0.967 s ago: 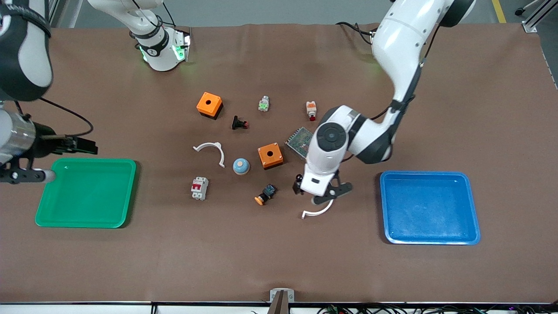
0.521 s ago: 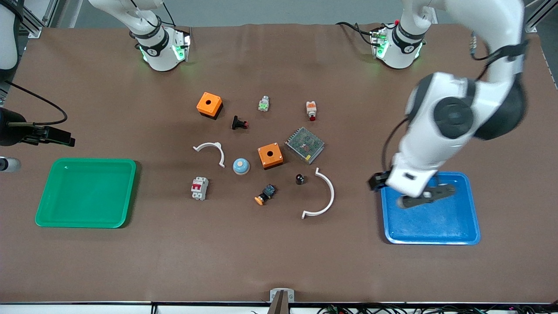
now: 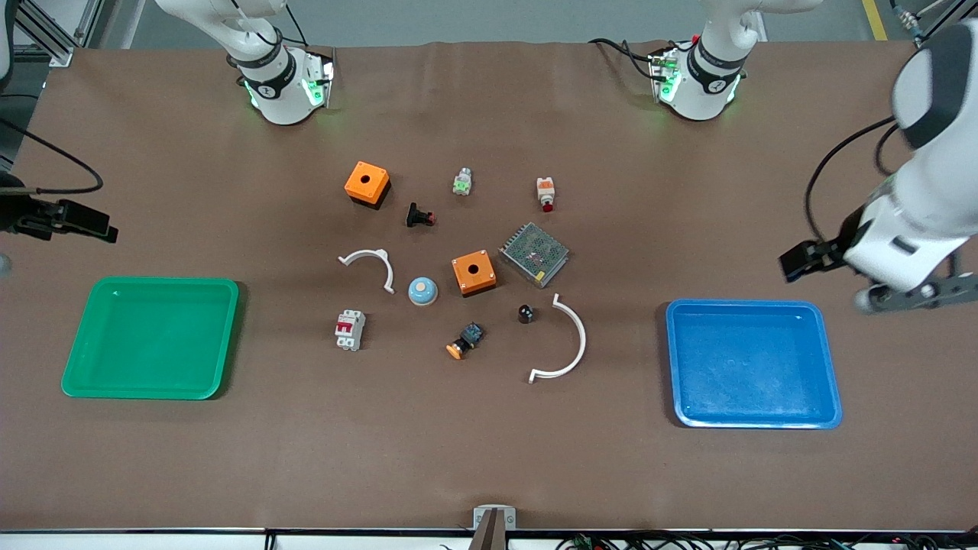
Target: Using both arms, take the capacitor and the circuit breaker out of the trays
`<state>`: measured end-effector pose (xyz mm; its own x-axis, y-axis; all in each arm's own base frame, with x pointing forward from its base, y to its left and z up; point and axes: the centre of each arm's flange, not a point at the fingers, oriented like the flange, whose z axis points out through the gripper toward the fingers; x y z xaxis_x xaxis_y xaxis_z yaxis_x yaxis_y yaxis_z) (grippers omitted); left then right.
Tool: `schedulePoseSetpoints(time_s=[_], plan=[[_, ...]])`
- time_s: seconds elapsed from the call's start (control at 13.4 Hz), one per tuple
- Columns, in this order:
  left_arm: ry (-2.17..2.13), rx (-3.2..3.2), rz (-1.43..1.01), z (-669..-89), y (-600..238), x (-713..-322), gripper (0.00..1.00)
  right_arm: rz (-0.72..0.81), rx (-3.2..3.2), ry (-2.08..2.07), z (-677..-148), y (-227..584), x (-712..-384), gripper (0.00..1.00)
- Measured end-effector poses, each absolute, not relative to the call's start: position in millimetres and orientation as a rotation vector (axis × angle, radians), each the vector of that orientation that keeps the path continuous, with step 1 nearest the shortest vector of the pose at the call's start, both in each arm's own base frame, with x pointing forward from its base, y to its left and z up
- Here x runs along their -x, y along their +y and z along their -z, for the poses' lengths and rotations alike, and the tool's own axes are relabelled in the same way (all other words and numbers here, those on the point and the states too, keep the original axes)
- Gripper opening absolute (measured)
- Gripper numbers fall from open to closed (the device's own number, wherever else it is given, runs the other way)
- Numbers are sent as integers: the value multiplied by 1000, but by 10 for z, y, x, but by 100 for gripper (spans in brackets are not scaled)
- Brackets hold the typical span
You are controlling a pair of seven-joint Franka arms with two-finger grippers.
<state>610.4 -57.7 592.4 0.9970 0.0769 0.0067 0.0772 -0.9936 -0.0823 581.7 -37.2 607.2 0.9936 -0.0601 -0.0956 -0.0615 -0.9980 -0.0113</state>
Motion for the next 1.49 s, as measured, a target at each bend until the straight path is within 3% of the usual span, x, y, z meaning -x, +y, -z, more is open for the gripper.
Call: schedulePoseSetpoints(time_s=[0.22, 0.67, 1.49], plan=[[-76, 3058, 18, -6221, -138, -5845, 100, -127, 3119, 96, -6120, -378, -5638, 100], [-70, 3054, 0, -6280, -104, -5467, 100, -60, 3117, 115, -6434, -450, -5402, 100], [-34, 3078, 13, -6329, -318, -5371, 100, -85, 3116, 96, -6329, -387, -5390, 100]])
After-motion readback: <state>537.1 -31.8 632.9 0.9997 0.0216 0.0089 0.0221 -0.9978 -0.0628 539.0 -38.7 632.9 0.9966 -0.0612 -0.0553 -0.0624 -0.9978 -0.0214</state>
